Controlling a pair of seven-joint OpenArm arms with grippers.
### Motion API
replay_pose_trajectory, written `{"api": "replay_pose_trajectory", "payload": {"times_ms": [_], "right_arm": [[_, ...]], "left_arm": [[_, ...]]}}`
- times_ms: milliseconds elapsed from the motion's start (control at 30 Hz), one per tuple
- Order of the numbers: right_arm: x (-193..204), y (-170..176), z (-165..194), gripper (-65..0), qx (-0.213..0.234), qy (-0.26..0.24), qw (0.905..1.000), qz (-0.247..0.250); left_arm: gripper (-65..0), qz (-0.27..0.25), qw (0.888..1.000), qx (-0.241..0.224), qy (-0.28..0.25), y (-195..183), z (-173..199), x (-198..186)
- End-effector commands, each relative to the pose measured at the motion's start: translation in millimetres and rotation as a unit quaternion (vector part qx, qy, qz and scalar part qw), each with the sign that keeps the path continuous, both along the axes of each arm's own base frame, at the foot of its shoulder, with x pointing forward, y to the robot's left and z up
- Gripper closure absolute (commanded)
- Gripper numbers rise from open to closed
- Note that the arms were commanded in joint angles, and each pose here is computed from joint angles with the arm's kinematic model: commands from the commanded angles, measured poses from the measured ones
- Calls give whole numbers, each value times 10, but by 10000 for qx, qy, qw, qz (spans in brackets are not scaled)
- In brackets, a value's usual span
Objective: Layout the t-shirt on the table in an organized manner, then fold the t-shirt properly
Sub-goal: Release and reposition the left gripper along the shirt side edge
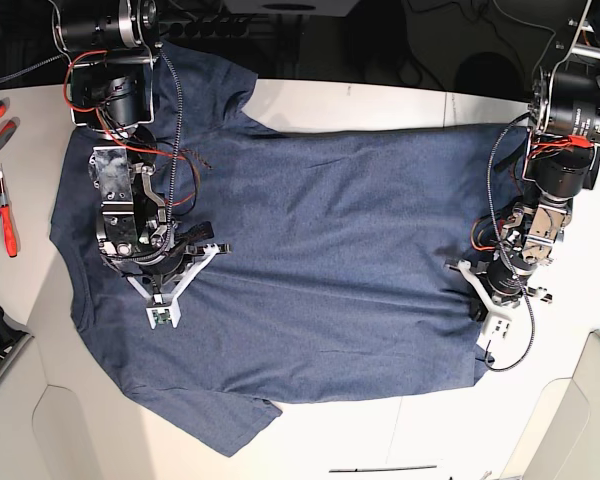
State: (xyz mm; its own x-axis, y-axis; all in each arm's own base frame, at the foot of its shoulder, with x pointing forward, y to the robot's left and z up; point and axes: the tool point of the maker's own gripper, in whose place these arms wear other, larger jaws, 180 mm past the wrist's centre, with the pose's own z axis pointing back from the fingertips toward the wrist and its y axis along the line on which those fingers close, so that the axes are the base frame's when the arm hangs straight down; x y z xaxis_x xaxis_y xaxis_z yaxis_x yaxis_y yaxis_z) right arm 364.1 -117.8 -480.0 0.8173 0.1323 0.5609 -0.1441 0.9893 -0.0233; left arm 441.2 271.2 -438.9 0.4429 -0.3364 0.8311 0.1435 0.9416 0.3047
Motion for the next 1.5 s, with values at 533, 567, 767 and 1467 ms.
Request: {"api": "replay_pose_trajectory", "payload": {"times_ms": [533,567,767,1467], "right_arm": [[-126,-53,-89,0,-112,363,9993,-10],[-128,-53,-91,0,-112,365,9993,-10],[-139,-55,-99,0,-114,376,9992,-11],[-140,-64,-100,0,-149,379,9992,-2]], "left_arm": [[-87,97,9837,-1789,146,28,201,-29],[-80,142,9841,-1762,185,44,157,-69],[-24,93,9866,-1354,904,71,-188,-366],[-24,845,9961,245,12,858,388,-121]]}}
